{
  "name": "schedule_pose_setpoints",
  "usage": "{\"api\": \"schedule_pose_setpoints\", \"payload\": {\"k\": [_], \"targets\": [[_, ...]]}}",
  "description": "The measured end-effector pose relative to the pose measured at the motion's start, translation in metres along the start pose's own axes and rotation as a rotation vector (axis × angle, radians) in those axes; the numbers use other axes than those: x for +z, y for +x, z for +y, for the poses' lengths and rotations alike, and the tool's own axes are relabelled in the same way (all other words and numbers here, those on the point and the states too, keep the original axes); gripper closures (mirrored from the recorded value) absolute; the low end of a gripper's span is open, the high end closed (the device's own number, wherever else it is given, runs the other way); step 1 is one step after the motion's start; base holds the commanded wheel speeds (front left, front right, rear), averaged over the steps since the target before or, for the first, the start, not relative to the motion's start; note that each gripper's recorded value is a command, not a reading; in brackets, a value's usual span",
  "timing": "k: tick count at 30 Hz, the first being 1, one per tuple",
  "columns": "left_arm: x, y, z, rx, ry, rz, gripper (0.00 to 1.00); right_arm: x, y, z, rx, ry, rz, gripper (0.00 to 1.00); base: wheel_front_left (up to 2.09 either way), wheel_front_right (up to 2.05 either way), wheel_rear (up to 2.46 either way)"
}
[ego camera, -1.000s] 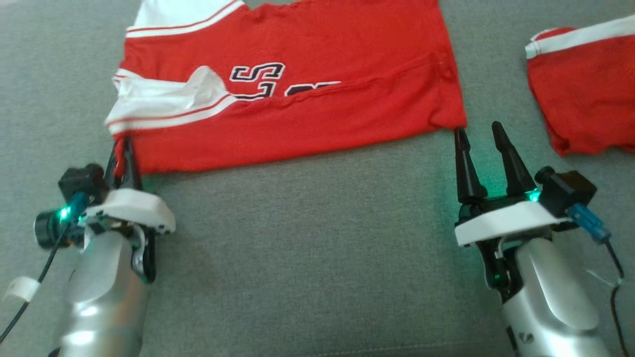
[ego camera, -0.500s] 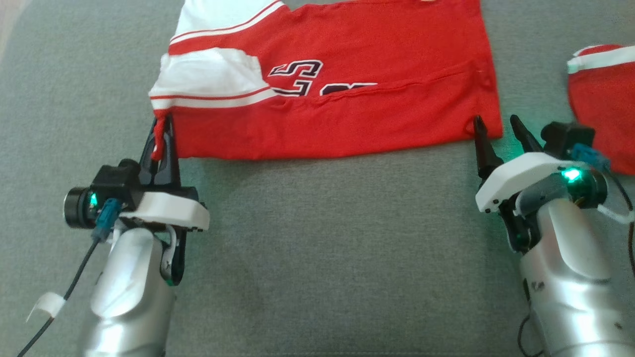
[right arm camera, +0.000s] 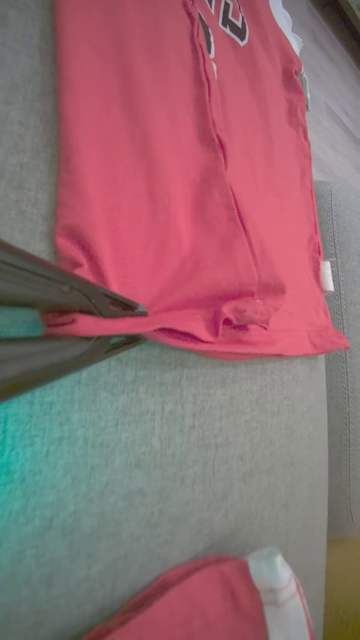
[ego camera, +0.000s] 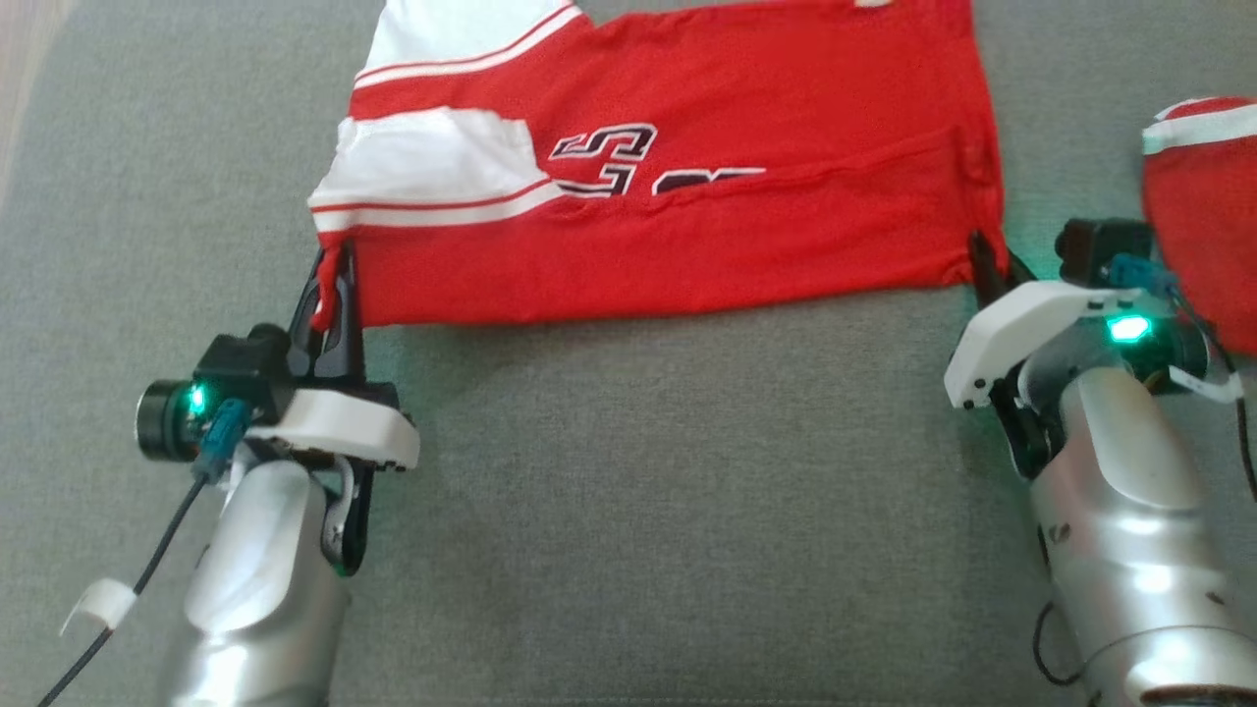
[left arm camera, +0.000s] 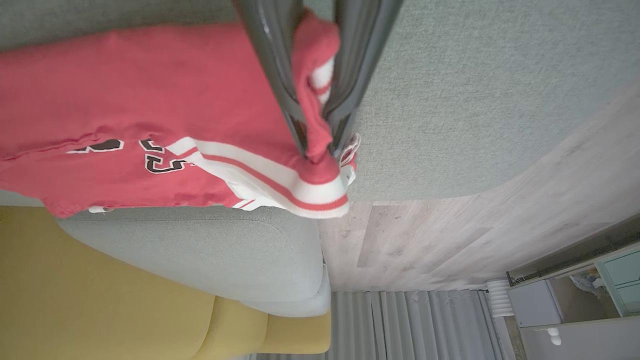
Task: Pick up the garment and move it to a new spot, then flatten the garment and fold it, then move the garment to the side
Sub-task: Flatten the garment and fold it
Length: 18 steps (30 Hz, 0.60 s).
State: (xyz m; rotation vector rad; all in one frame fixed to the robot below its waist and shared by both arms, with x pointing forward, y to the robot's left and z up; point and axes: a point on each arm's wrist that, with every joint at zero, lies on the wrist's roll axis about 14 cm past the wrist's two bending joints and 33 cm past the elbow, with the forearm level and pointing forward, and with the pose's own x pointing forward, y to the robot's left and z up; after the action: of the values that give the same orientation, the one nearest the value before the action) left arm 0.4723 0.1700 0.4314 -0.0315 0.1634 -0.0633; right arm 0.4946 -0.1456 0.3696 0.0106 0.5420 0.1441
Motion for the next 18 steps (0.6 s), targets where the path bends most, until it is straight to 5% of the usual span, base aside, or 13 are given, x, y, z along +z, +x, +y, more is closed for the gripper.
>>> {"api": "schedule_pose_setpoints", "payload": {"k": [18], "targets": [[-0.051, -0.068, -0.015, -0.118, 0.082, 0.215, 1.00, -0.040, -0.082, -0.041, -0.134, 0.126, 0.048, 1.00, 0.00, 0.00, 0.00]]}}
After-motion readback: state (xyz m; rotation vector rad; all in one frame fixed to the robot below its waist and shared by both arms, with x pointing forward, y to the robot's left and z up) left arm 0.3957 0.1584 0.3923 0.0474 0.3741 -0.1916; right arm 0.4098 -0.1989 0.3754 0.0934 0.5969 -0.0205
